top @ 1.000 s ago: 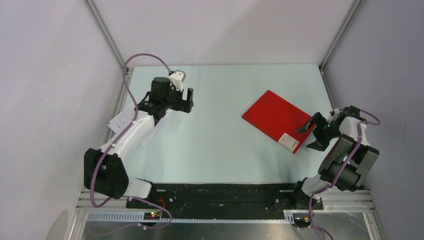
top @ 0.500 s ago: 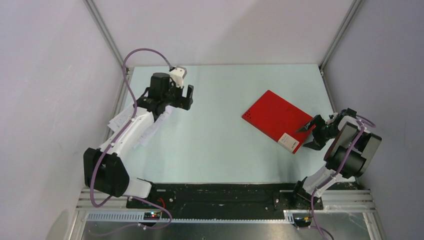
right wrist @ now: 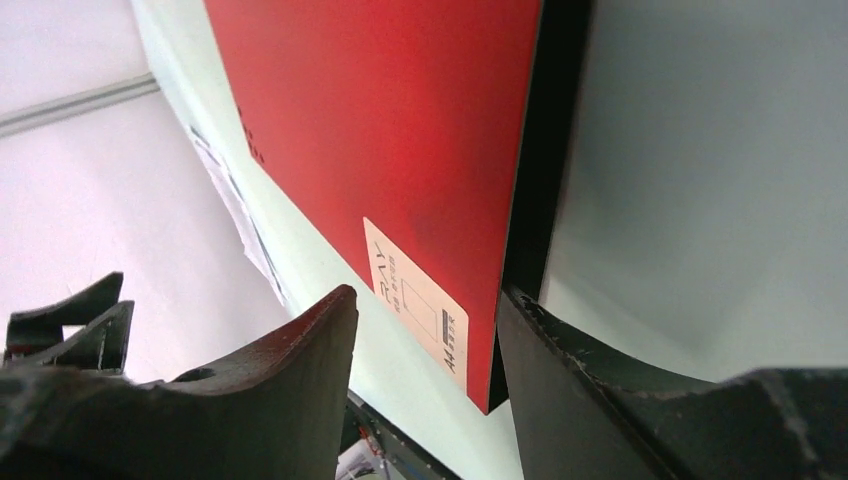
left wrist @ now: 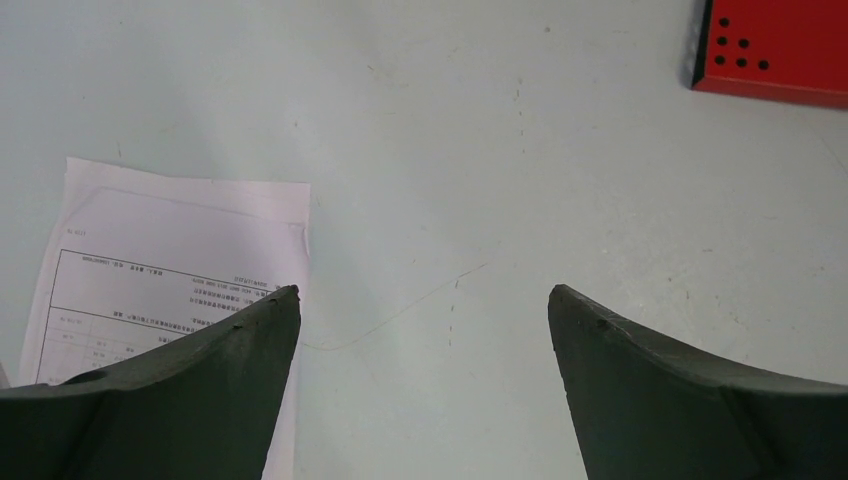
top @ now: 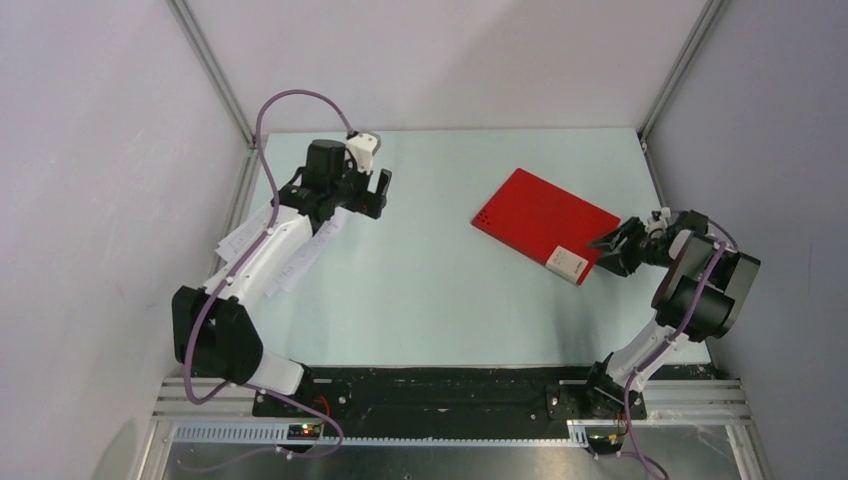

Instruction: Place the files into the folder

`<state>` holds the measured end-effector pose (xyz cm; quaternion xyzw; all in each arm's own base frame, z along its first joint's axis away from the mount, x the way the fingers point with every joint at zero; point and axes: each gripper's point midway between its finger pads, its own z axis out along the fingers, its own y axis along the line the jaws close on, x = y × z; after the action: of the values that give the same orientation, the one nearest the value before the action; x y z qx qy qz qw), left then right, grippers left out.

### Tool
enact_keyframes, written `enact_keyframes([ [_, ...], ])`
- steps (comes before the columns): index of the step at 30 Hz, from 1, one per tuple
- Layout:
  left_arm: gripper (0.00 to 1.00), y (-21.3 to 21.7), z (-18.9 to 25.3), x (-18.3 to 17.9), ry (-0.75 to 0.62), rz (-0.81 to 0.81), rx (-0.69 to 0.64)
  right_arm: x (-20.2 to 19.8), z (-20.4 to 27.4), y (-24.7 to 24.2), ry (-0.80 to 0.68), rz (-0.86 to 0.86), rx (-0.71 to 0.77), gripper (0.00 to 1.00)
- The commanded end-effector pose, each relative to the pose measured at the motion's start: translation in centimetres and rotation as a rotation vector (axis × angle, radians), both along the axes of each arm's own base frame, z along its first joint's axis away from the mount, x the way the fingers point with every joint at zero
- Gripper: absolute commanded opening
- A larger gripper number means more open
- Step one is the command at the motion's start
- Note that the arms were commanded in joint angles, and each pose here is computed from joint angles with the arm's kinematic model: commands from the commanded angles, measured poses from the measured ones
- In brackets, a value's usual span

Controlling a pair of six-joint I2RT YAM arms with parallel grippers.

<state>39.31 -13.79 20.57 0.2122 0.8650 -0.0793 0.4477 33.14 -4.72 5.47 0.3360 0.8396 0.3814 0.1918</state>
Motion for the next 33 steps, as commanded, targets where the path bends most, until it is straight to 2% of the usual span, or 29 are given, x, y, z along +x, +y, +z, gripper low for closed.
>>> enact_keyframes([
  [1, 0.98, -0.4, 1.2, 0.6, -0.036, -0.026, 0.030, 3.8, 1.8, 2.4, -0.194, 0.108, 0.019, 0.57],
  [5, 0.98, -0.4, 1.1, 0.4, -0.034, -0.038, 0.051, 6.2, 1.6, 4.7, -0.241, 0.166, 0.025, 0.56],
  [8, 0.98, -0.1, 0.8, 0.2, -0.028, -0.044, 0.080, 8.2, 1.8, 5.8, -0.293, 0.179, 0.042, 0.49],
  [10, 0.98, 0.1, 0.7, 0.1, -0.023, -0.040, 0.096, 9.6, 1.5, 6.7, -0.313, 0.199, 0.050, 0.35],
  [12, 0.98, 0.1, 0.3, -0.1, -0.012, -0.048, 0.108, 10.7, 1.2, 7.7, -0.329, 0.236, 0.050, 0.13],
  [16, 0.98, 0.0, 0.1, -0.4, -0.003, -0.066, 0.132, 12.4, 1.8, 9.8, -0.388, 0.302, 0.062, 0.02],
  [20, 0.98, 0.2, 0.2, -0.7, -0.007, -0.074, 0.154, 12.8, 2.7, 11.0, -0.429, 0.334, 0.030, 0.00],
  [24, 0.98, 0.3, 0.0, -0.7, 0.000, -0.067, 0.158, 12.3, 3.6, 11.6, -0.490, 0.380, -0.103, 0.00],
  [29, 0.98, -0.5, -0.5, -0.6, 0.039, -0.040, 0.089, 11.8, 5.2, 11.8, -0.573, 0.405, -0.258, 0.00],
  [33, 1.00, -0.8, -0.3, 0.0, 0.076, 0.025, -0.007, 10.6, 7.6, 14.0, -0.752, 0.544, -0.467, 0.00],
])
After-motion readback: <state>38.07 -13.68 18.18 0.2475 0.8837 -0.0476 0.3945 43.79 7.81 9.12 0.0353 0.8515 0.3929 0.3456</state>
